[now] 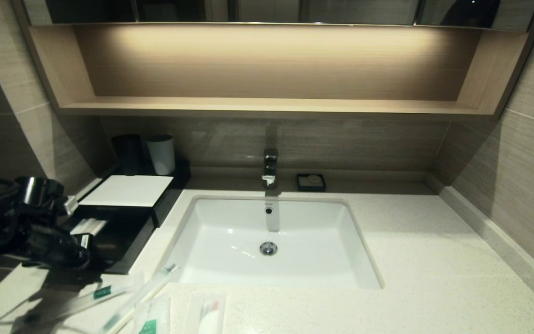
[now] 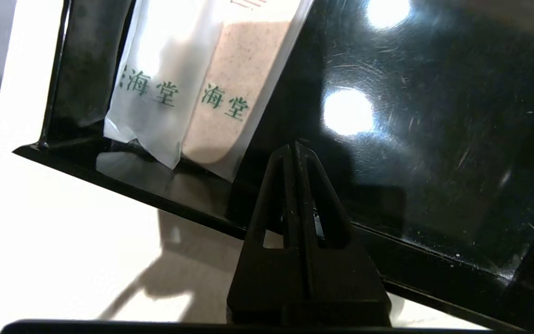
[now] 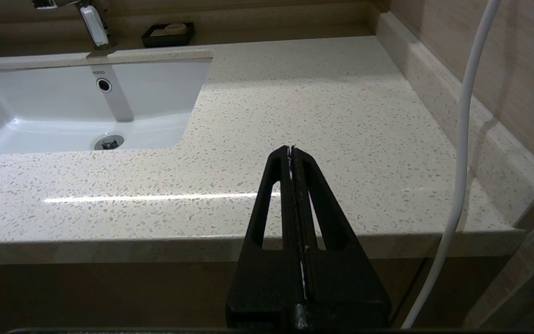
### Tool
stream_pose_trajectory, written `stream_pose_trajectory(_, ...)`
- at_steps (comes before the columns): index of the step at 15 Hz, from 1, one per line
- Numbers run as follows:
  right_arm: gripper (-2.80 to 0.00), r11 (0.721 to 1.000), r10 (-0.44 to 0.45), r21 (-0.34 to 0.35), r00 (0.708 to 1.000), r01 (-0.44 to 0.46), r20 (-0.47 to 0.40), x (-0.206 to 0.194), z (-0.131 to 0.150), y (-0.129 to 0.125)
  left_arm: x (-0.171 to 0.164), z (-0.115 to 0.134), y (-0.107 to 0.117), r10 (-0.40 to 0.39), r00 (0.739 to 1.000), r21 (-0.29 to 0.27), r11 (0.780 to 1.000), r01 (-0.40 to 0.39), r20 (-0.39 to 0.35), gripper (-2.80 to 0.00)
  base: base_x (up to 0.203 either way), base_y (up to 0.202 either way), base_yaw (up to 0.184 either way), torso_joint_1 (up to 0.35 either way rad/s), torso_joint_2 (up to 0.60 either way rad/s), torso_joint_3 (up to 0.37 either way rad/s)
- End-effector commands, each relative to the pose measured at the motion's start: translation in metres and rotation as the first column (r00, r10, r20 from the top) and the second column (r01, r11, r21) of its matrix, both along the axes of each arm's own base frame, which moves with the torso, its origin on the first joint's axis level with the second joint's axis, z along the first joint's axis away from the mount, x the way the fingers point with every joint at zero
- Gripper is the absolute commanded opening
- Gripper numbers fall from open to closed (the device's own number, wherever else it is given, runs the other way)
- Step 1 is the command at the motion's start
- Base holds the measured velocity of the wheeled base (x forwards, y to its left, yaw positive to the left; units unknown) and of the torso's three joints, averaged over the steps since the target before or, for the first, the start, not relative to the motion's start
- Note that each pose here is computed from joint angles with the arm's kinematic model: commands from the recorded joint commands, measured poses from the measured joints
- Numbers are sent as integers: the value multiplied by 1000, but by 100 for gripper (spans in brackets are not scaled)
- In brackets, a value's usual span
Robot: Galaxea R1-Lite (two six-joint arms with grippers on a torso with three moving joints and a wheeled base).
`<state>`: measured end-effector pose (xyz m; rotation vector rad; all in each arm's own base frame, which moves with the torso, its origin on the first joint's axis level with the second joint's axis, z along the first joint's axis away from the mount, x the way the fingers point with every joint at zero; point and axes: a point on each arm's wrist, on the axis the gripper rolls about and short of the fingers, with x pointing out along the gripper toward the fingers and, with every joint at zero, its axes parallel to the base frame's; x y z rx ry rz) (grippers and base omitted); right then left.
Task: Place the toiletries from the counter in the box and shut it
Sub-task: Open the drawer
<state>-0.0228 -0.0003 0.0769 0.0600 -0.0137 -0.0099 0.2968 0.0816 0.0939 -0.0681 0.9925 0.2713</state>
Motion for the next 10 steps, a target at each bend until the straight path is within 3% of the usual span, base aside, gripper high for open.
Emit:
stream_pose_trajectory(1,-280,1000,0,0,1000,0,0,0,0,0,-8,5,-2,0,1000,0,1000,0,-17,-280,0,0,0,0,0,0)
stream_pose_trajectory(6,-280,1000,1,0,1000,-1,-1,0,0,0,-16,8,-4,-15,999,9,1000,15,-30,-280,0,0,0,0,0,0)
stream_pose_trajectory(8,-280,1000,0,0,1000,0,-1,0,0,0,-12,14,-4,-11,999,23,1000,10,32,-280,0,0,0,0,0,0)
stream_pose_trajectory(10,-280,1000,0,0,1000,0,-1,0,0,0,-7,26,-2,-1,989,74,997,-11,150,-280,0,0,0,0,0,0)
